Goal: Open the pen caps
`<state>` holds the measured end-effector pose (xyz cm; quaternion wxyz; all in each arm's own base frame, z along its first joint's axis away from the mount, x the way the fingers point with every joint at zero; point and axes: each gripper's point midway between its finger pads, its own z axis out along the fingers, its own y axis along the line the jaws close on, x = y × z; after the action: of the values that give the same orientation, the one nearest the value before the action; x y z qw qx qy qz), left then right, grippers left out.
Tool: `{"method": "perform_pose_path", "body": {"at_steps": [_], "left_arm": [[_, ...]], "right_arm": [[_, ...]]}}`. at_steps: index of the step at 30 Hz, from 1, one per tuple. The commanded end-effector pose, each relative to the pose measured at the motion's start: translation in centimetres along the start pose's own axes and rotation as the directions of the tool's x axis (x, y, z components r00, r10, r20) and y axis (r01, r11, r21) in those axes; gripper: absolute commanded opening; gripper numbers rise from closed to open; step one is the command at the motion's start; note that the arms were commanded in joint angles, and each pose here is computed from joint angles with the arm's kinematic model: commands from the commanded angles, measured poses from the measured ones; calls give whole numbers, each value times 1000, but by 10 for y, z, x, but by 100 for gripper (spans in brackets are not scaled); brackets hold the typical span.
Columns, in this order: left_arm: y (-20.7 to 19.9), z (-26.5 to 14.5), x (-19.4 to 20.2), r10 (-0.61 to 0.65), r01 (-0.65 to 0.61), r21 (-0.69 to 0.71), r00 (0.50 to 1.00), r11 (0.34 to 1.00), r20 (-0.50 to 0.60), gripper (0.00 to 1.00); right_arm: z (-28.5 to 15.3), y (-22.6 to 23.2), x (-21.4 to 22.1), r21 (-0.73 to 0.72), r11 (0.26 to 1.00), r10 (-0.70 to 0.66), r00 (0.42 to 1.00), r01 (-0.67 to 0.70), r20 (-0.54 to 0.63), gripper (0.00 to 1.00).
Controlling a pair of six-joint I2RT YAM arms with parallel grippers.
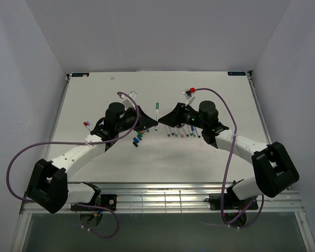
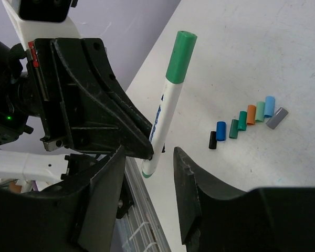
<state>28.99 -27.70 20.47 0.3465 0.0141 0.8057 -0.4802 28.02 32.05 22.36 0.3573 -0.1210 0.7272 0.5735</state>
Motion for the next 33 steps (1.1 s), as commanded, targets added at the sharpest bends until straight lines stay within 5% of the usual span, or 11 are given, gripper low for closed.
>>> {"method": "perform_pose_path", "body": {"at_steps": [1, 12, 18, 21, 22, 25, 27, 33], "left_arm": [[-22, -6, -2, 19, -20, 66, 1000, 998, 25, 0], [-32, -3, 7, 14, -14, 91, 1000, 996, 2, 0], [-34, -4, 8, 14, -15, 99, 1000, 995, 7, 0], [-35, -8, 4, 26, -29, 95, 999, 995, 32, 34], [-33, -9, 5, 39, -42, 88, 998, 995, 40, 57], [-32, -16, -7, 79, -84, 47, 992, 995, 97, 78], [-28, -18, -15, 99, -100, 2, 988, 995, 122, 84], [-30, -14, -36, 154, -147, -59, 979, 987, 134, 81]], "right_arm": [[5, 13, -11, -53, 998, -16, 998, 19, 65, 47], [15, 0, -8, -45, 999, 16, 998, -13, 66, 41], [18, -6, -2, -51, 998, 33, 998, -30, 52, 10], [16, -7, 2, -50, 998, 30, 999, -28, 45, 8], [15, -7, 5, -51, 998, 28, 999, -26, 38, 8], [11, -8, 11, -41, 999, 16, 1000, -15, 14, 8], [7, -6, 17, -53, 999, 9, 1000, -9, -8, 8], [0, 11, 37, -122, 992, -3, 997, -6, -74, 8]]}}
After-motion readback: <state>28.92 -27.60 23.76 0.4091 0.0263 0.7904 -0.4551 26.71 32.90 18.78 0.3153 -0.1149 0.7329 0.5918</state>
